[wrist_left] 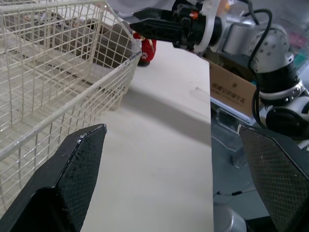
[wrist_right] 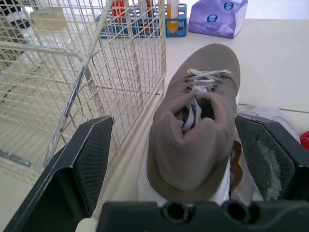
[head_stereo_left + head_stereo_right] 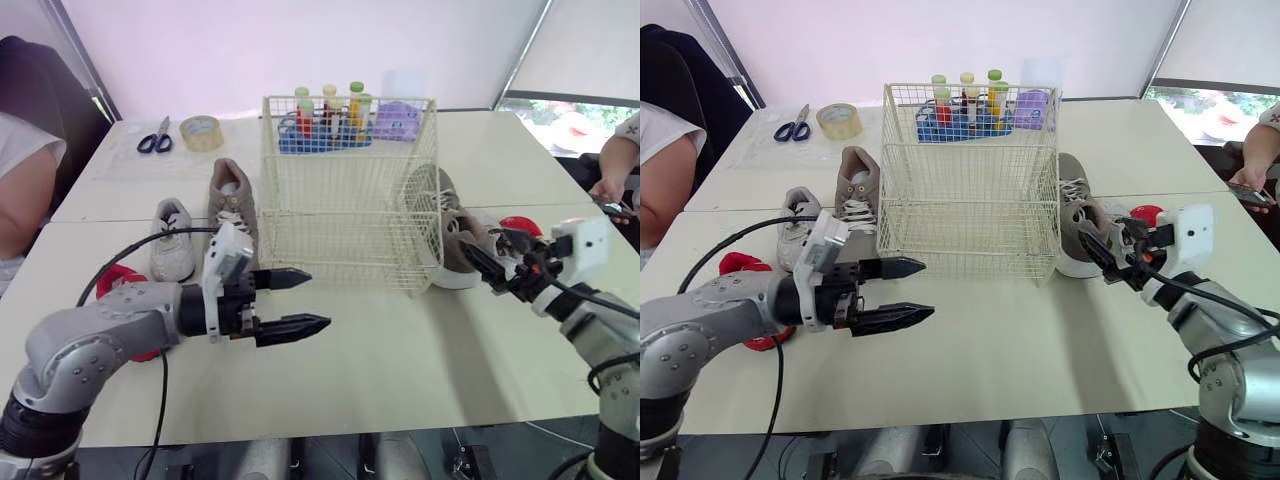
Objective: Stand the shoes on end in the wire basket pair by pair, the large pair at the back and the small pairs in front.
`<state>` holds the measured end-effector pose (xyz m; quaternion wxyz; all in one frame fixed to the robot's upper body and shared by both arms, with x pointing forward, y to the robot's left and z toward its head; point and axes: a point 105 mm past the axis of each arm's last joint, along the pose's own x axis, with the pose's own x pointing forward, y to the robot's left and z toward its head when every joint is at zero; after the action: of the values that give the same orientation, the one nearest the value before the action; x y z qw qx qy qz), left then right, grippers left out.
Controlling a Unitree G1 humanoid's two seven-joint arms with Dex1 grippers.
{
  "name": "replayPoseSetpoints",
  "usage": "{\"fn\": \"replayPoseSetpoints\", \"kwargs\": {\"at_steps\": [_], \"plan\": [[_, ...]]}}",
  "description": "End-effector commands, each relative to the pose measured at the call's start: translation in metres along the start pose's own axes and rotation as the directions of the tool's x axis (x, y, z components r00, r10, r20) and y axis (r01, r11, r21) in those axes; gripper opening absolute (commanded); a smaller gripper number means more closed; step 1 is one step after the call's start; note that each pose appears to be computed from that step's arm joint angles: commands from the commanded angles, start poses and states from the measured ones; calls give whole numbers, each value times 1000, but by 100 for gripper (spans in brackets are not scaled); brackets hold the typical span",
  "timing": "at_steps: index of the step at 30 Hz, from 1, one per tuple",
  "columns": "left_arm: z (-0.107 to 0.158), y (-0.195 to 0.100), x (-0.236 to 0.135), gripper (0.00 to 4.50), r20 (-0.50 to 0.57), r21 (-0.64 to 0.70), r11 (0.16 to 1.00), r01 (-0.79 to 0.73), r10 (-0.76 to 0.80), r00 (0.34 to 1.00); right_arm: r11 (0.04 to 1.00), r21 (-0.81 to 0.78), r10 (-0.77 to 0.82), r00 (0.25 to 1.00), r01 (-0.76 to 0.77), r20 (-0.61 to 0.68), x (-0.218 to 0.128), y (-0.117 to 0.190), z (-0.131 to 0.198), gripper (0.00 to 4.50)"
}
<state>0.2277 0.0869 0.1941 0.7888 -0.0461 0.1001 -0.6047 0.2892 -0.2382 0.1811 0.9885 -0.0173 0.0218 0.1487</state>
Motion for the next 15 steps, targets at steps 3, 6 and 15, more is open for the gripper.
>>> {"fn": "replayPoseSetpoints", "kwargs": {"at_steps": [3, 6, 15], "plan": [[6, -2, 2, 450, 20, 50, 999, -14, 13, 1000, 996, -11, -92, 996, 92, 9, 14, -10, -11, 430], [5, -1, 4, 450, 17, 59, 998, -24, 23, 1000, 988, -42, -152, 988, 151, -10, 26, -16, -22, 430], [4, 5, 2, 450, 16, 80, 995, -56, 55, 998, 982, -34, -187, 982, 186, -38, 43, -14, -42, 204]]}}
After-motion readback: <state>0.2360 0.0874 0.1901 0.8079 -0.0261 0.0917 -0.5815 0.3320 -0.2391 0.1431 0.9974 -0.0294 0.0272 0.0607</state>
